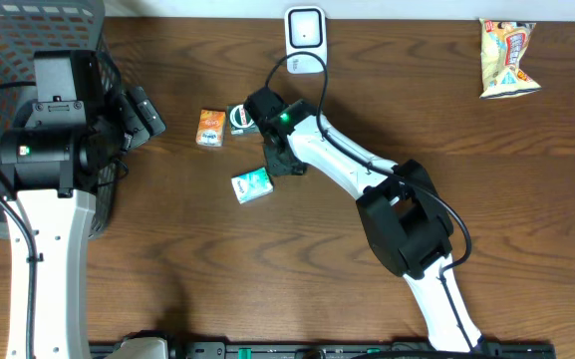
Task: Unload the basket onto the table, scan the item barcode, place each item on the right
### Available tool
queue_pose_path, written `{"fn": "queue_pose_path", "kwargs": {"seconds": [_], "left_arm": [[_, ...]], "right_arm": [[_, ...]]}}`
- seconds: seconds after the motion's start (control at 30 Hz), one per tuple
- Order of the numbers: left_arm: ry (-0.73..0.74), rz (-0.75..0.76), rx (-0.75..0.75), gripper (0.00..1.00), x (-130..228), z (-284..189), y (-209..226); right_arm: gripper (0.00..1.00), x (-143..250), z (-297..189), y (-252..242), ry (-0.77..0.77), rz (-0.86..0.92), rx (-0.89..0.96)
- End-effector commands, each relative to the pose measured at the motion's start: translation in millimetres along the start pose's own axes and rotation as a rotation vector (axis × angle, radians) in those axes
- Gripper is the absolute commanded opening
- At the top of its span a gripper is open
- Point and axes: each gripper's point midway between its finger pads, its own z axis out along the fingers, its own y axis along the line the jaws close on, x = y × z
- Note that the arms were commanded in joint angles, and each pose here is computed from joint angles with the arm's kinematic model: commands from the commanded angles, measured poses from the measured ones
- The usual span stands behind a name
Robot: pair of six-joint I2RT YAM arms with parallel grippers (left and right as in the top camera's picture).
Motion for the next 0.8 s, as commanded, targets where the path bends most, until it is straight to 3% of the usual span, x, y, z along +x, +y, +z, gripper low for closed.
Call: {"fn": "queue_pose_path", "kwargs": {"seconds": [0.0,0.3,0.6,0.63,0.67,0.7,0.77], "left_arm": [[-0.007,-0.013,-0.005,0.98,-1.0,-1.9,2.4],[-0.007,-0.013,-0.005,0.98,-1.0,-1.9,2.4],[-0.007,-0.013,-0.005,0.98,-1.0,-1.9,2.4],[-0.007,-0.013,-0.005,0.98,-1.0,-1.9,2.4],[-0.007,-0.013,-0.005,0.98,-1.0,-1.9,2.4],[-0.008,-0.013,-0.005,0.98,-1.1,-1.9,2.3],[-0.007,-0.013,-0.005,0.98,-1.0,-1.9,2.4]], "right_arm": [[0.01,-2.5,-2.1,-40.8,-0.041,0.050,0.218],[0.01,12.8,-20.9,-91.7,0.047,0.088,0.334],[0.03,-12.1,-62.3,-69.5,-0.031,0.085,0.064],[0.09,-17.7,-71.1,-64.3,-0.059,0.069,0.025],[0.22,-21.8,-77.6,-60.8,-0.081,0.061,-0.001],[0.61,-32.0,-90.0,-53.7,-0.133,0.063,-0.046],[0.69,-44.8,-98.4,-44.7,-0.197,0.065,-0.078]]}}
